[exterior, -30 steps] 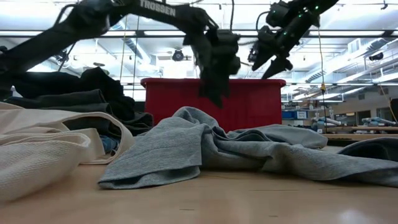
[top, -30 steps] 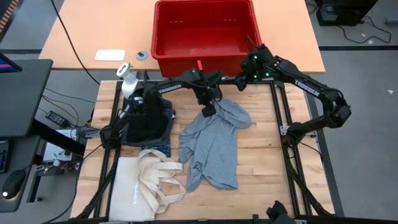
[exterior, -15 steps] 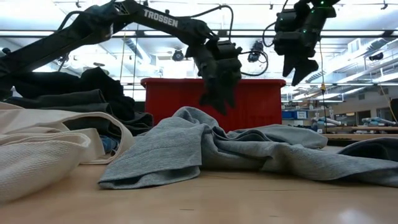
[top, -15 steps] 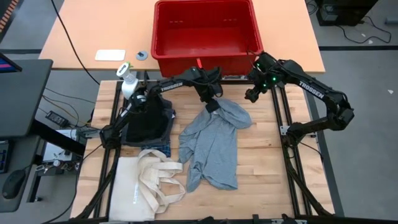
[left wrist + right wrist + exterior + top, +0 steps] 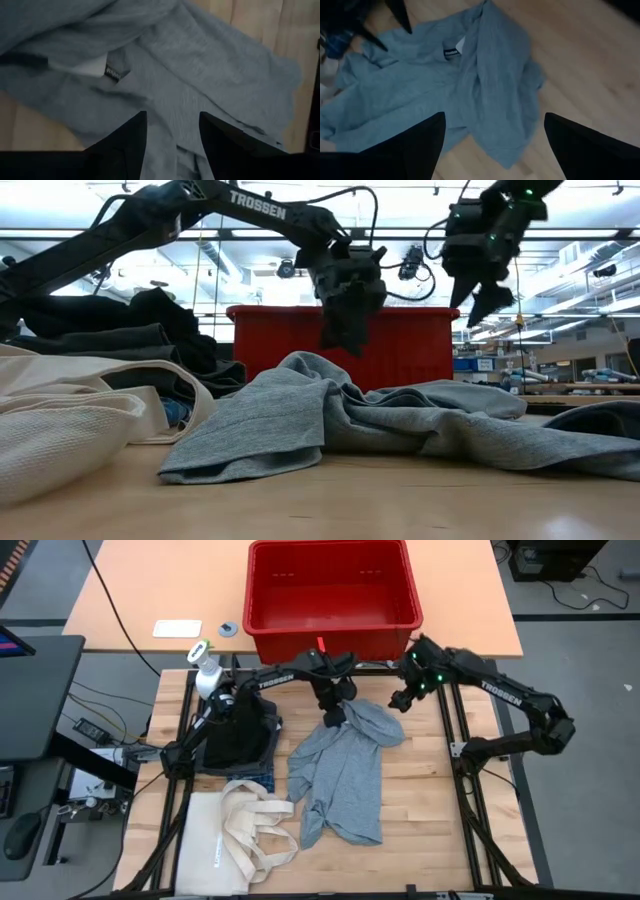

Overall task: Fold Laundry from Bin
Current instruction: Fold the gray shirt

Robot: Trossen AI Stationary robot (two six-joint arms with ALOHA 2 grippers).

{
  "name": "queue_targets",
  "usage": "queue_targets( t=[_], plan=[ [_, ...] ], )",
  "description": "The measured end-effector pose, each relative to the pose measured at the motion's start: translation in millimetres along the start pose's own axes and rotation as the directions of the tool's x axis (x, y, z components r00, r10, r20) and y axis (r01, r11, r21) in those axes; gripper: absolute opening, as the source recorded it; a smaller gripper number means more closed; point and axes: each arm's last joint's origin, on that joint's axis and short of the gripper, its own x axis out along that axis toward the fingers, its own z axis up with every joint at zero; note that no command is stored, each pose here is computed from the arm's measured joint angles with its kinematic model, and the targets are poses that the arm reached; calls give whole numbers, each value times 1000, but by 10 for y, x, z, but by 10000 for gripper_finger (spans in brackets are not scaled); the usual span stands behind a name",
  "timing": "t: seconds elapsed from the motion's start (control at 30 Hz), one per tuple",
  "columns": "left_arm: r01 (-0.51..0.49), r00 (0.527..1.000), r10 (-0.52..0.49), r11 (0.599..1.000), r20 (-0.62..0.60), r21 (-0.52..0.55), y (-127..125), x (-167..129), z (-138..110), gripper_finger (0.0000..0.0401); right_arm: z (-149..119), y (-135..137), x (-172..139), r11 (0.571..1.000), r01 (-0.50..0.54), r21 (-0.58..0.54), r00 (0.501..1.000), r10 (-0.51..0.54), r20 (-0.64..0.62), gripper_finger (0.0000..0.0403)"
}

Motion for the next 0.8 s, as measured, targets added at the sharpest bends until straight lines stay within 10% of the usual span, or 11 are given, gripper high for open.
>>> queue_targets(
  t=[0.27, 0.6, 0.8],
  plan=[
    [-88, 993, 78, 990, 93, 109, -187, 109, 141, 182, -497, 45, 159, 978, -65, 199, 993, 45, 105, 346],
    [-229, 917, 82, 910, 390, 346, -711, -303, 357, 182, -720, 327, -371, 941, -141, 307, 924, 14, 381, 346],
    [-172, 939, 29, 901, 342, 398, -779, -292, 306, 182, -780, 387, -536, 892, -188, 410, 865, -47, 500, 346]
  ],
)
